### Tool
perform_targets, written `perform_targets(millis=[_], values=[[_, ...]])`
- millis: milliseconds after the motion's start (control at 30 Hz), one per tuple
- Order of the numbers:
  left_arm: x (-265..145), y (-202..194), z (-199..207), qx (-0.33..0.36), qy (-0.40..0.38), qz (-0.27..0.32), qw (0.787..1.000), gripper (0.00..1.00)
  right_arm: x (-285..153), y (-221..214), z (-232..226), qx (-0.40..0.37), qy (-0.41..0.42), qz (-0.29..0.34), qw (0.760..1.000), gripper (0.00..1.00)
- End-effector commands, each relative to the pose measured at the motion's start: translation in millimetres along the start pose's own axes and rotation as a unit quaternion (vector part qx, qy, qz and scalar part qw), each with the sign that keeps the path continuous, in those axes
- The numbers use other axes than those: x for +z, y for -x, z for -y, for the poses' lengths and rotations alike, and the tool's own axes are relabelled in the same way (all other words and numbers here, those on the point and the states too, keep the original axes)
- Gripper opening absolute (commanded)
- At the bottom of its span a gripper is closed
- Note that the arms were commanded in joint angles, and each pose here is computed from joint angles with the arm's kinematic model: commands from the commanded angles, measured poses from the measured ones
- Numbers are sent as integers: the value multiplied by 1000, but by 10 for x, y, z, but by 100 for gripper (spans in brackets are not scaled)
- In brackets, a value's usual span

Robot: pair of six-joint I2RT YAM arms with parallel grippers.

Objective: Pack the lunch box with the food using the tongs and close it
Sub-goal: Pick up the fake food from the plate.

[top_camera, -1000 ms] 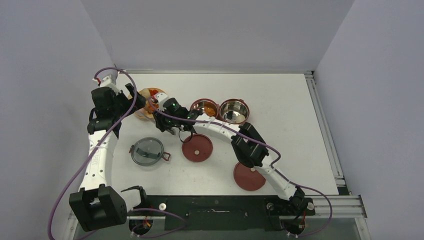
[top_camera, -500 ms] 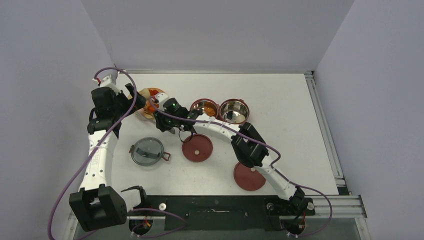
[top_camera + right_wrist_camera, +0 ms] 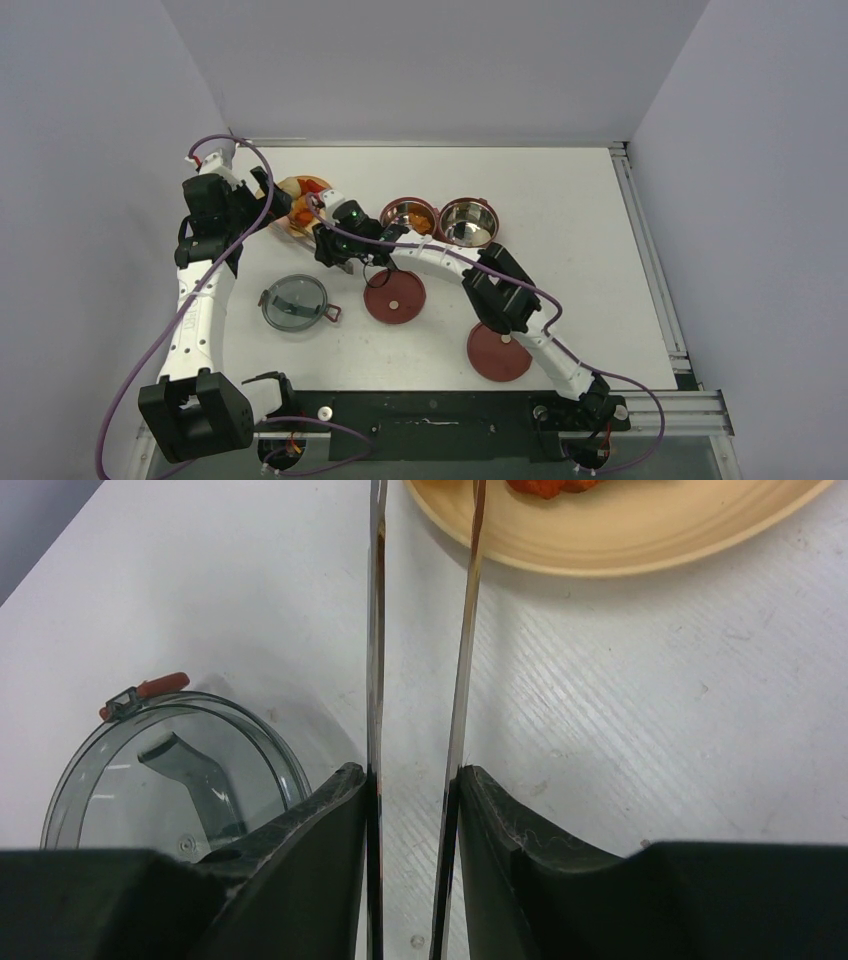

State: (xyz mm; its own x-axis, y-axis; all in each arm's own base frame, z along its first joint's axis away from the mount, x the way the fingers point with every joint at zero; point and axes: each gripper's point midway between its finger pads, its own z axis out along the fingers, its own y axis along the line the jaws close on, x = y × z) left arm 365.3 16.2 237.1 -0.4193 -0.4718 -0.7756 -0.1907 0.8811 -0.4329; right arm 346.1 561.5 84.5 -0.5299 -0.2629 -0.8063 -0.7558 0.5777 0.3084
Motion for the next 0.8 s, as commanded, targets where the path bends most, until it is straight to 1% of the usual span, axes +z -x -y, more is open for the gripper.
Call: perform_targets(millis=[0,467,600,767], values=[[-74,165,109,9,-18,31,999,96,-420,760,-267,-6,33,91,995,29],[-72,170,94,10,-14,34,999,96,-741,759,-199,-28,7,95,995,29],[-87,193,77,15,-10,37,999,96,-862,751,-158,-34,-7,97,995,27],[-218,354,-109,25,39,68,997,96,-1177,690,-63,-46,-37,97,993,27]])
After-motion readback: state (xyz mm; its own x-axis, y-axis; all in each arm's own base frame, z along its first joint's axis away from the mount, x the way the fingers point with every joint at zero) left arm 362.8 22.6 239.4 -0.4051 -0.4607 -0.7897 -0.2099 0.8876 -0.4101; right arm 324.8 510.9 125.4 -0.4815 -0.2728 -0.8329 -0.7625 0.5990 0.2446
